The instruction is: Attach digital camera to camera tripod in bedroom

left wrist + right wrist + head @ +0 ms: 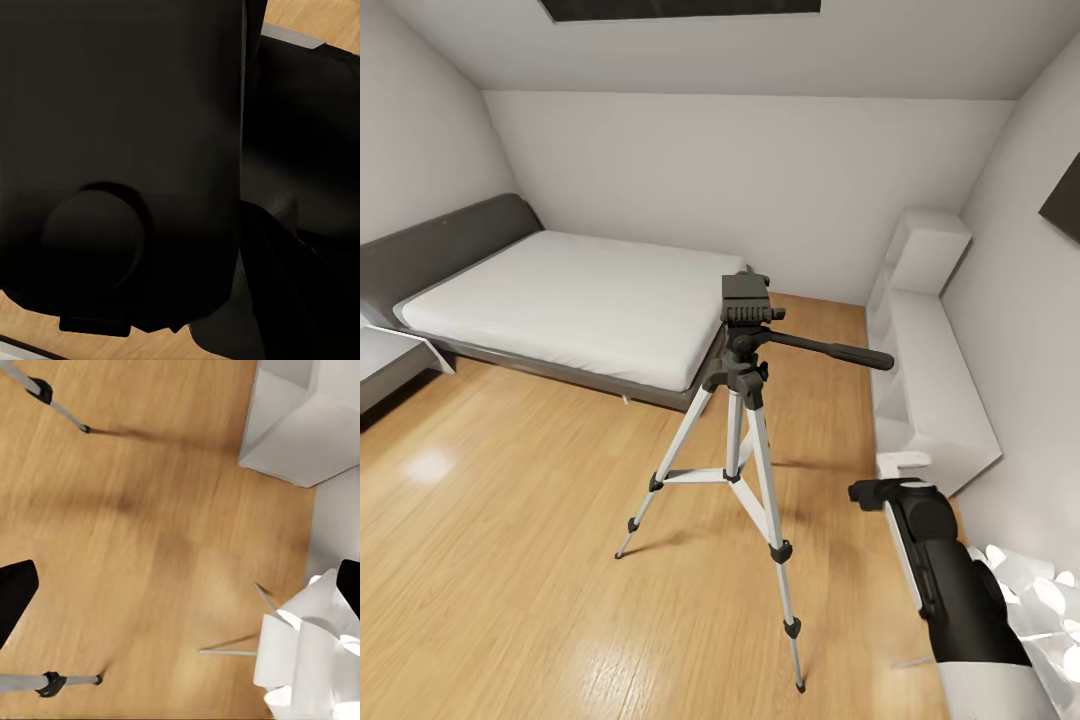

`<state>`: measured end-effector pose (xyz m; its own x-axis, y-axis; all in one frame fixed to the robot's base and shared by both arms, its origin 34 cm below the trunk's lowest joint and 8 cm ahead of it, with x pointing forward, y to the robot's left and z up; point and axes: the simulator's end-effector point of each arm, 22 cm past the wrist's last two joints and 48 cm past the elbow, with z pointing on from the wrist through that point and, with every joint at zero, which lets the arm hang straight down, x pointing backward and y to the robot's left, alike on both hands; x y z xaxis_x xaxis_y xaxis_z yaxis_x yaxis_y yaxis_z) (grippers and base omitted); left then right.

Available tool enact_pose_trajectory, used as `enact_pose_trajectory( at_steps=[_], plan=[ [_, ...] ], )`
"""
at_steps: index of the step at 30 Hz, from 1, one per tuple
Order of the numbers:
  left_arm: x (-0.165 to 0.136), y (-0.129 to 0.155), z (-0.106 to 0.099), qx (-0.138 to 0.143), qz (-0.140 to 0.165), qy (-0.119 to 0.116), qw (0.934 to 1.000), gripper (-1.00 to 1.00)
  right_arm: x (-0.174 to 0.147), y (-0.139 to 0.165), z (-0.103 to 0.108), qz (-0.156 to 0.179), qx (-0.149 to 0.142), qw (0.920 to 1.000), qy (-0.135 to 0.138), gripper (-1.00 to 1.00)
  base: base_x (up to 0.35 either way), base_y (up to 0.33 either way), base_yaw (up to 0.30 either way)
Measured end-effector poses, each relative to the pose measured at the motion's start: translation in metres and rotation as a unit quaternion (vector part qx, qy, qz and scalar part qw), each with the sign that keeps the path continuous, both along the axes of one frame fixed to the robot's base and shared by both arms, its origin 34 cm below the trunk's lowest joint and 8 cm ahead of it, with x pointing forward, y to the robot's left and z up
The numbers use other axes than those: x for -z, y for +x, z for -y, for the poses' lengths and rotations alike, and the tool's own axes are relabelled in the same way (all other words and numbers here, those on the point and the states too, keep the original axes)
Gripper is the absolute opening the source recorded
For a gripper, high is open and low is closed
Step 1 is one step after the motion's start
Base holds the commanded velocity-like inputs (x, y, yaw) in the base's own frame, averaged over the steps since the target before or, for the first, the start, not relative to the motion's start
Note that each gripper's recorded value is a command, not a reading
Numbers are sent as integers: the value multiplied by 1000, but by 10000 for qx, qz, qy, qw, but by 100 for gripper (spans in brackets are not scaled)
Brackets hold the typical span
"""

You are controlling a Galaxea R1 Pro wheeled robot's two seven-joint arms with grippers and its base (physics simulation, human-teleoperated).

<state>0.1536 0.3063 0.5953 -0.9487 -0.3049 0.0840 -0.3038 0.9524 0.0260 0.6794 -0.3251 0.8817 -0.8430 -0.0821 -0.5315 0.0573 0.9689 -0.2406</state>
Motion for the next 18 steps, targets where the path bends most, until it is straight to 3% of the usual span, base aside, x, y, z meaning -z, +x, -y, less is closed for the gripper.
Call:
enact_pose_trajectory(
  at_steps=[2, 3, 7, 18],
  plan=[
    [0, 0, 0, 0, 0, 0, 10000, -100, -1, 0, -12, -40, -143, 9995, 277, 100, 0, 0, 0],
    [0, 0, 0, 0, 1, 0, 10000, -100, -7, 3, -34, -7, -426, 9964, 728, 100, 0, 0, 0],
    [0, 0, 0, 0, 0, 0, 10000, -100, -15, 5, -52, 49, -676, 9915, 1113, 100, 0, 0, 0],
    [0, 0, 0, 0, -1, 0, 10000, -100, -19, 4, -73, 45, -925, 9830, 1583, 100, 0, 0, 0]
  ],
)
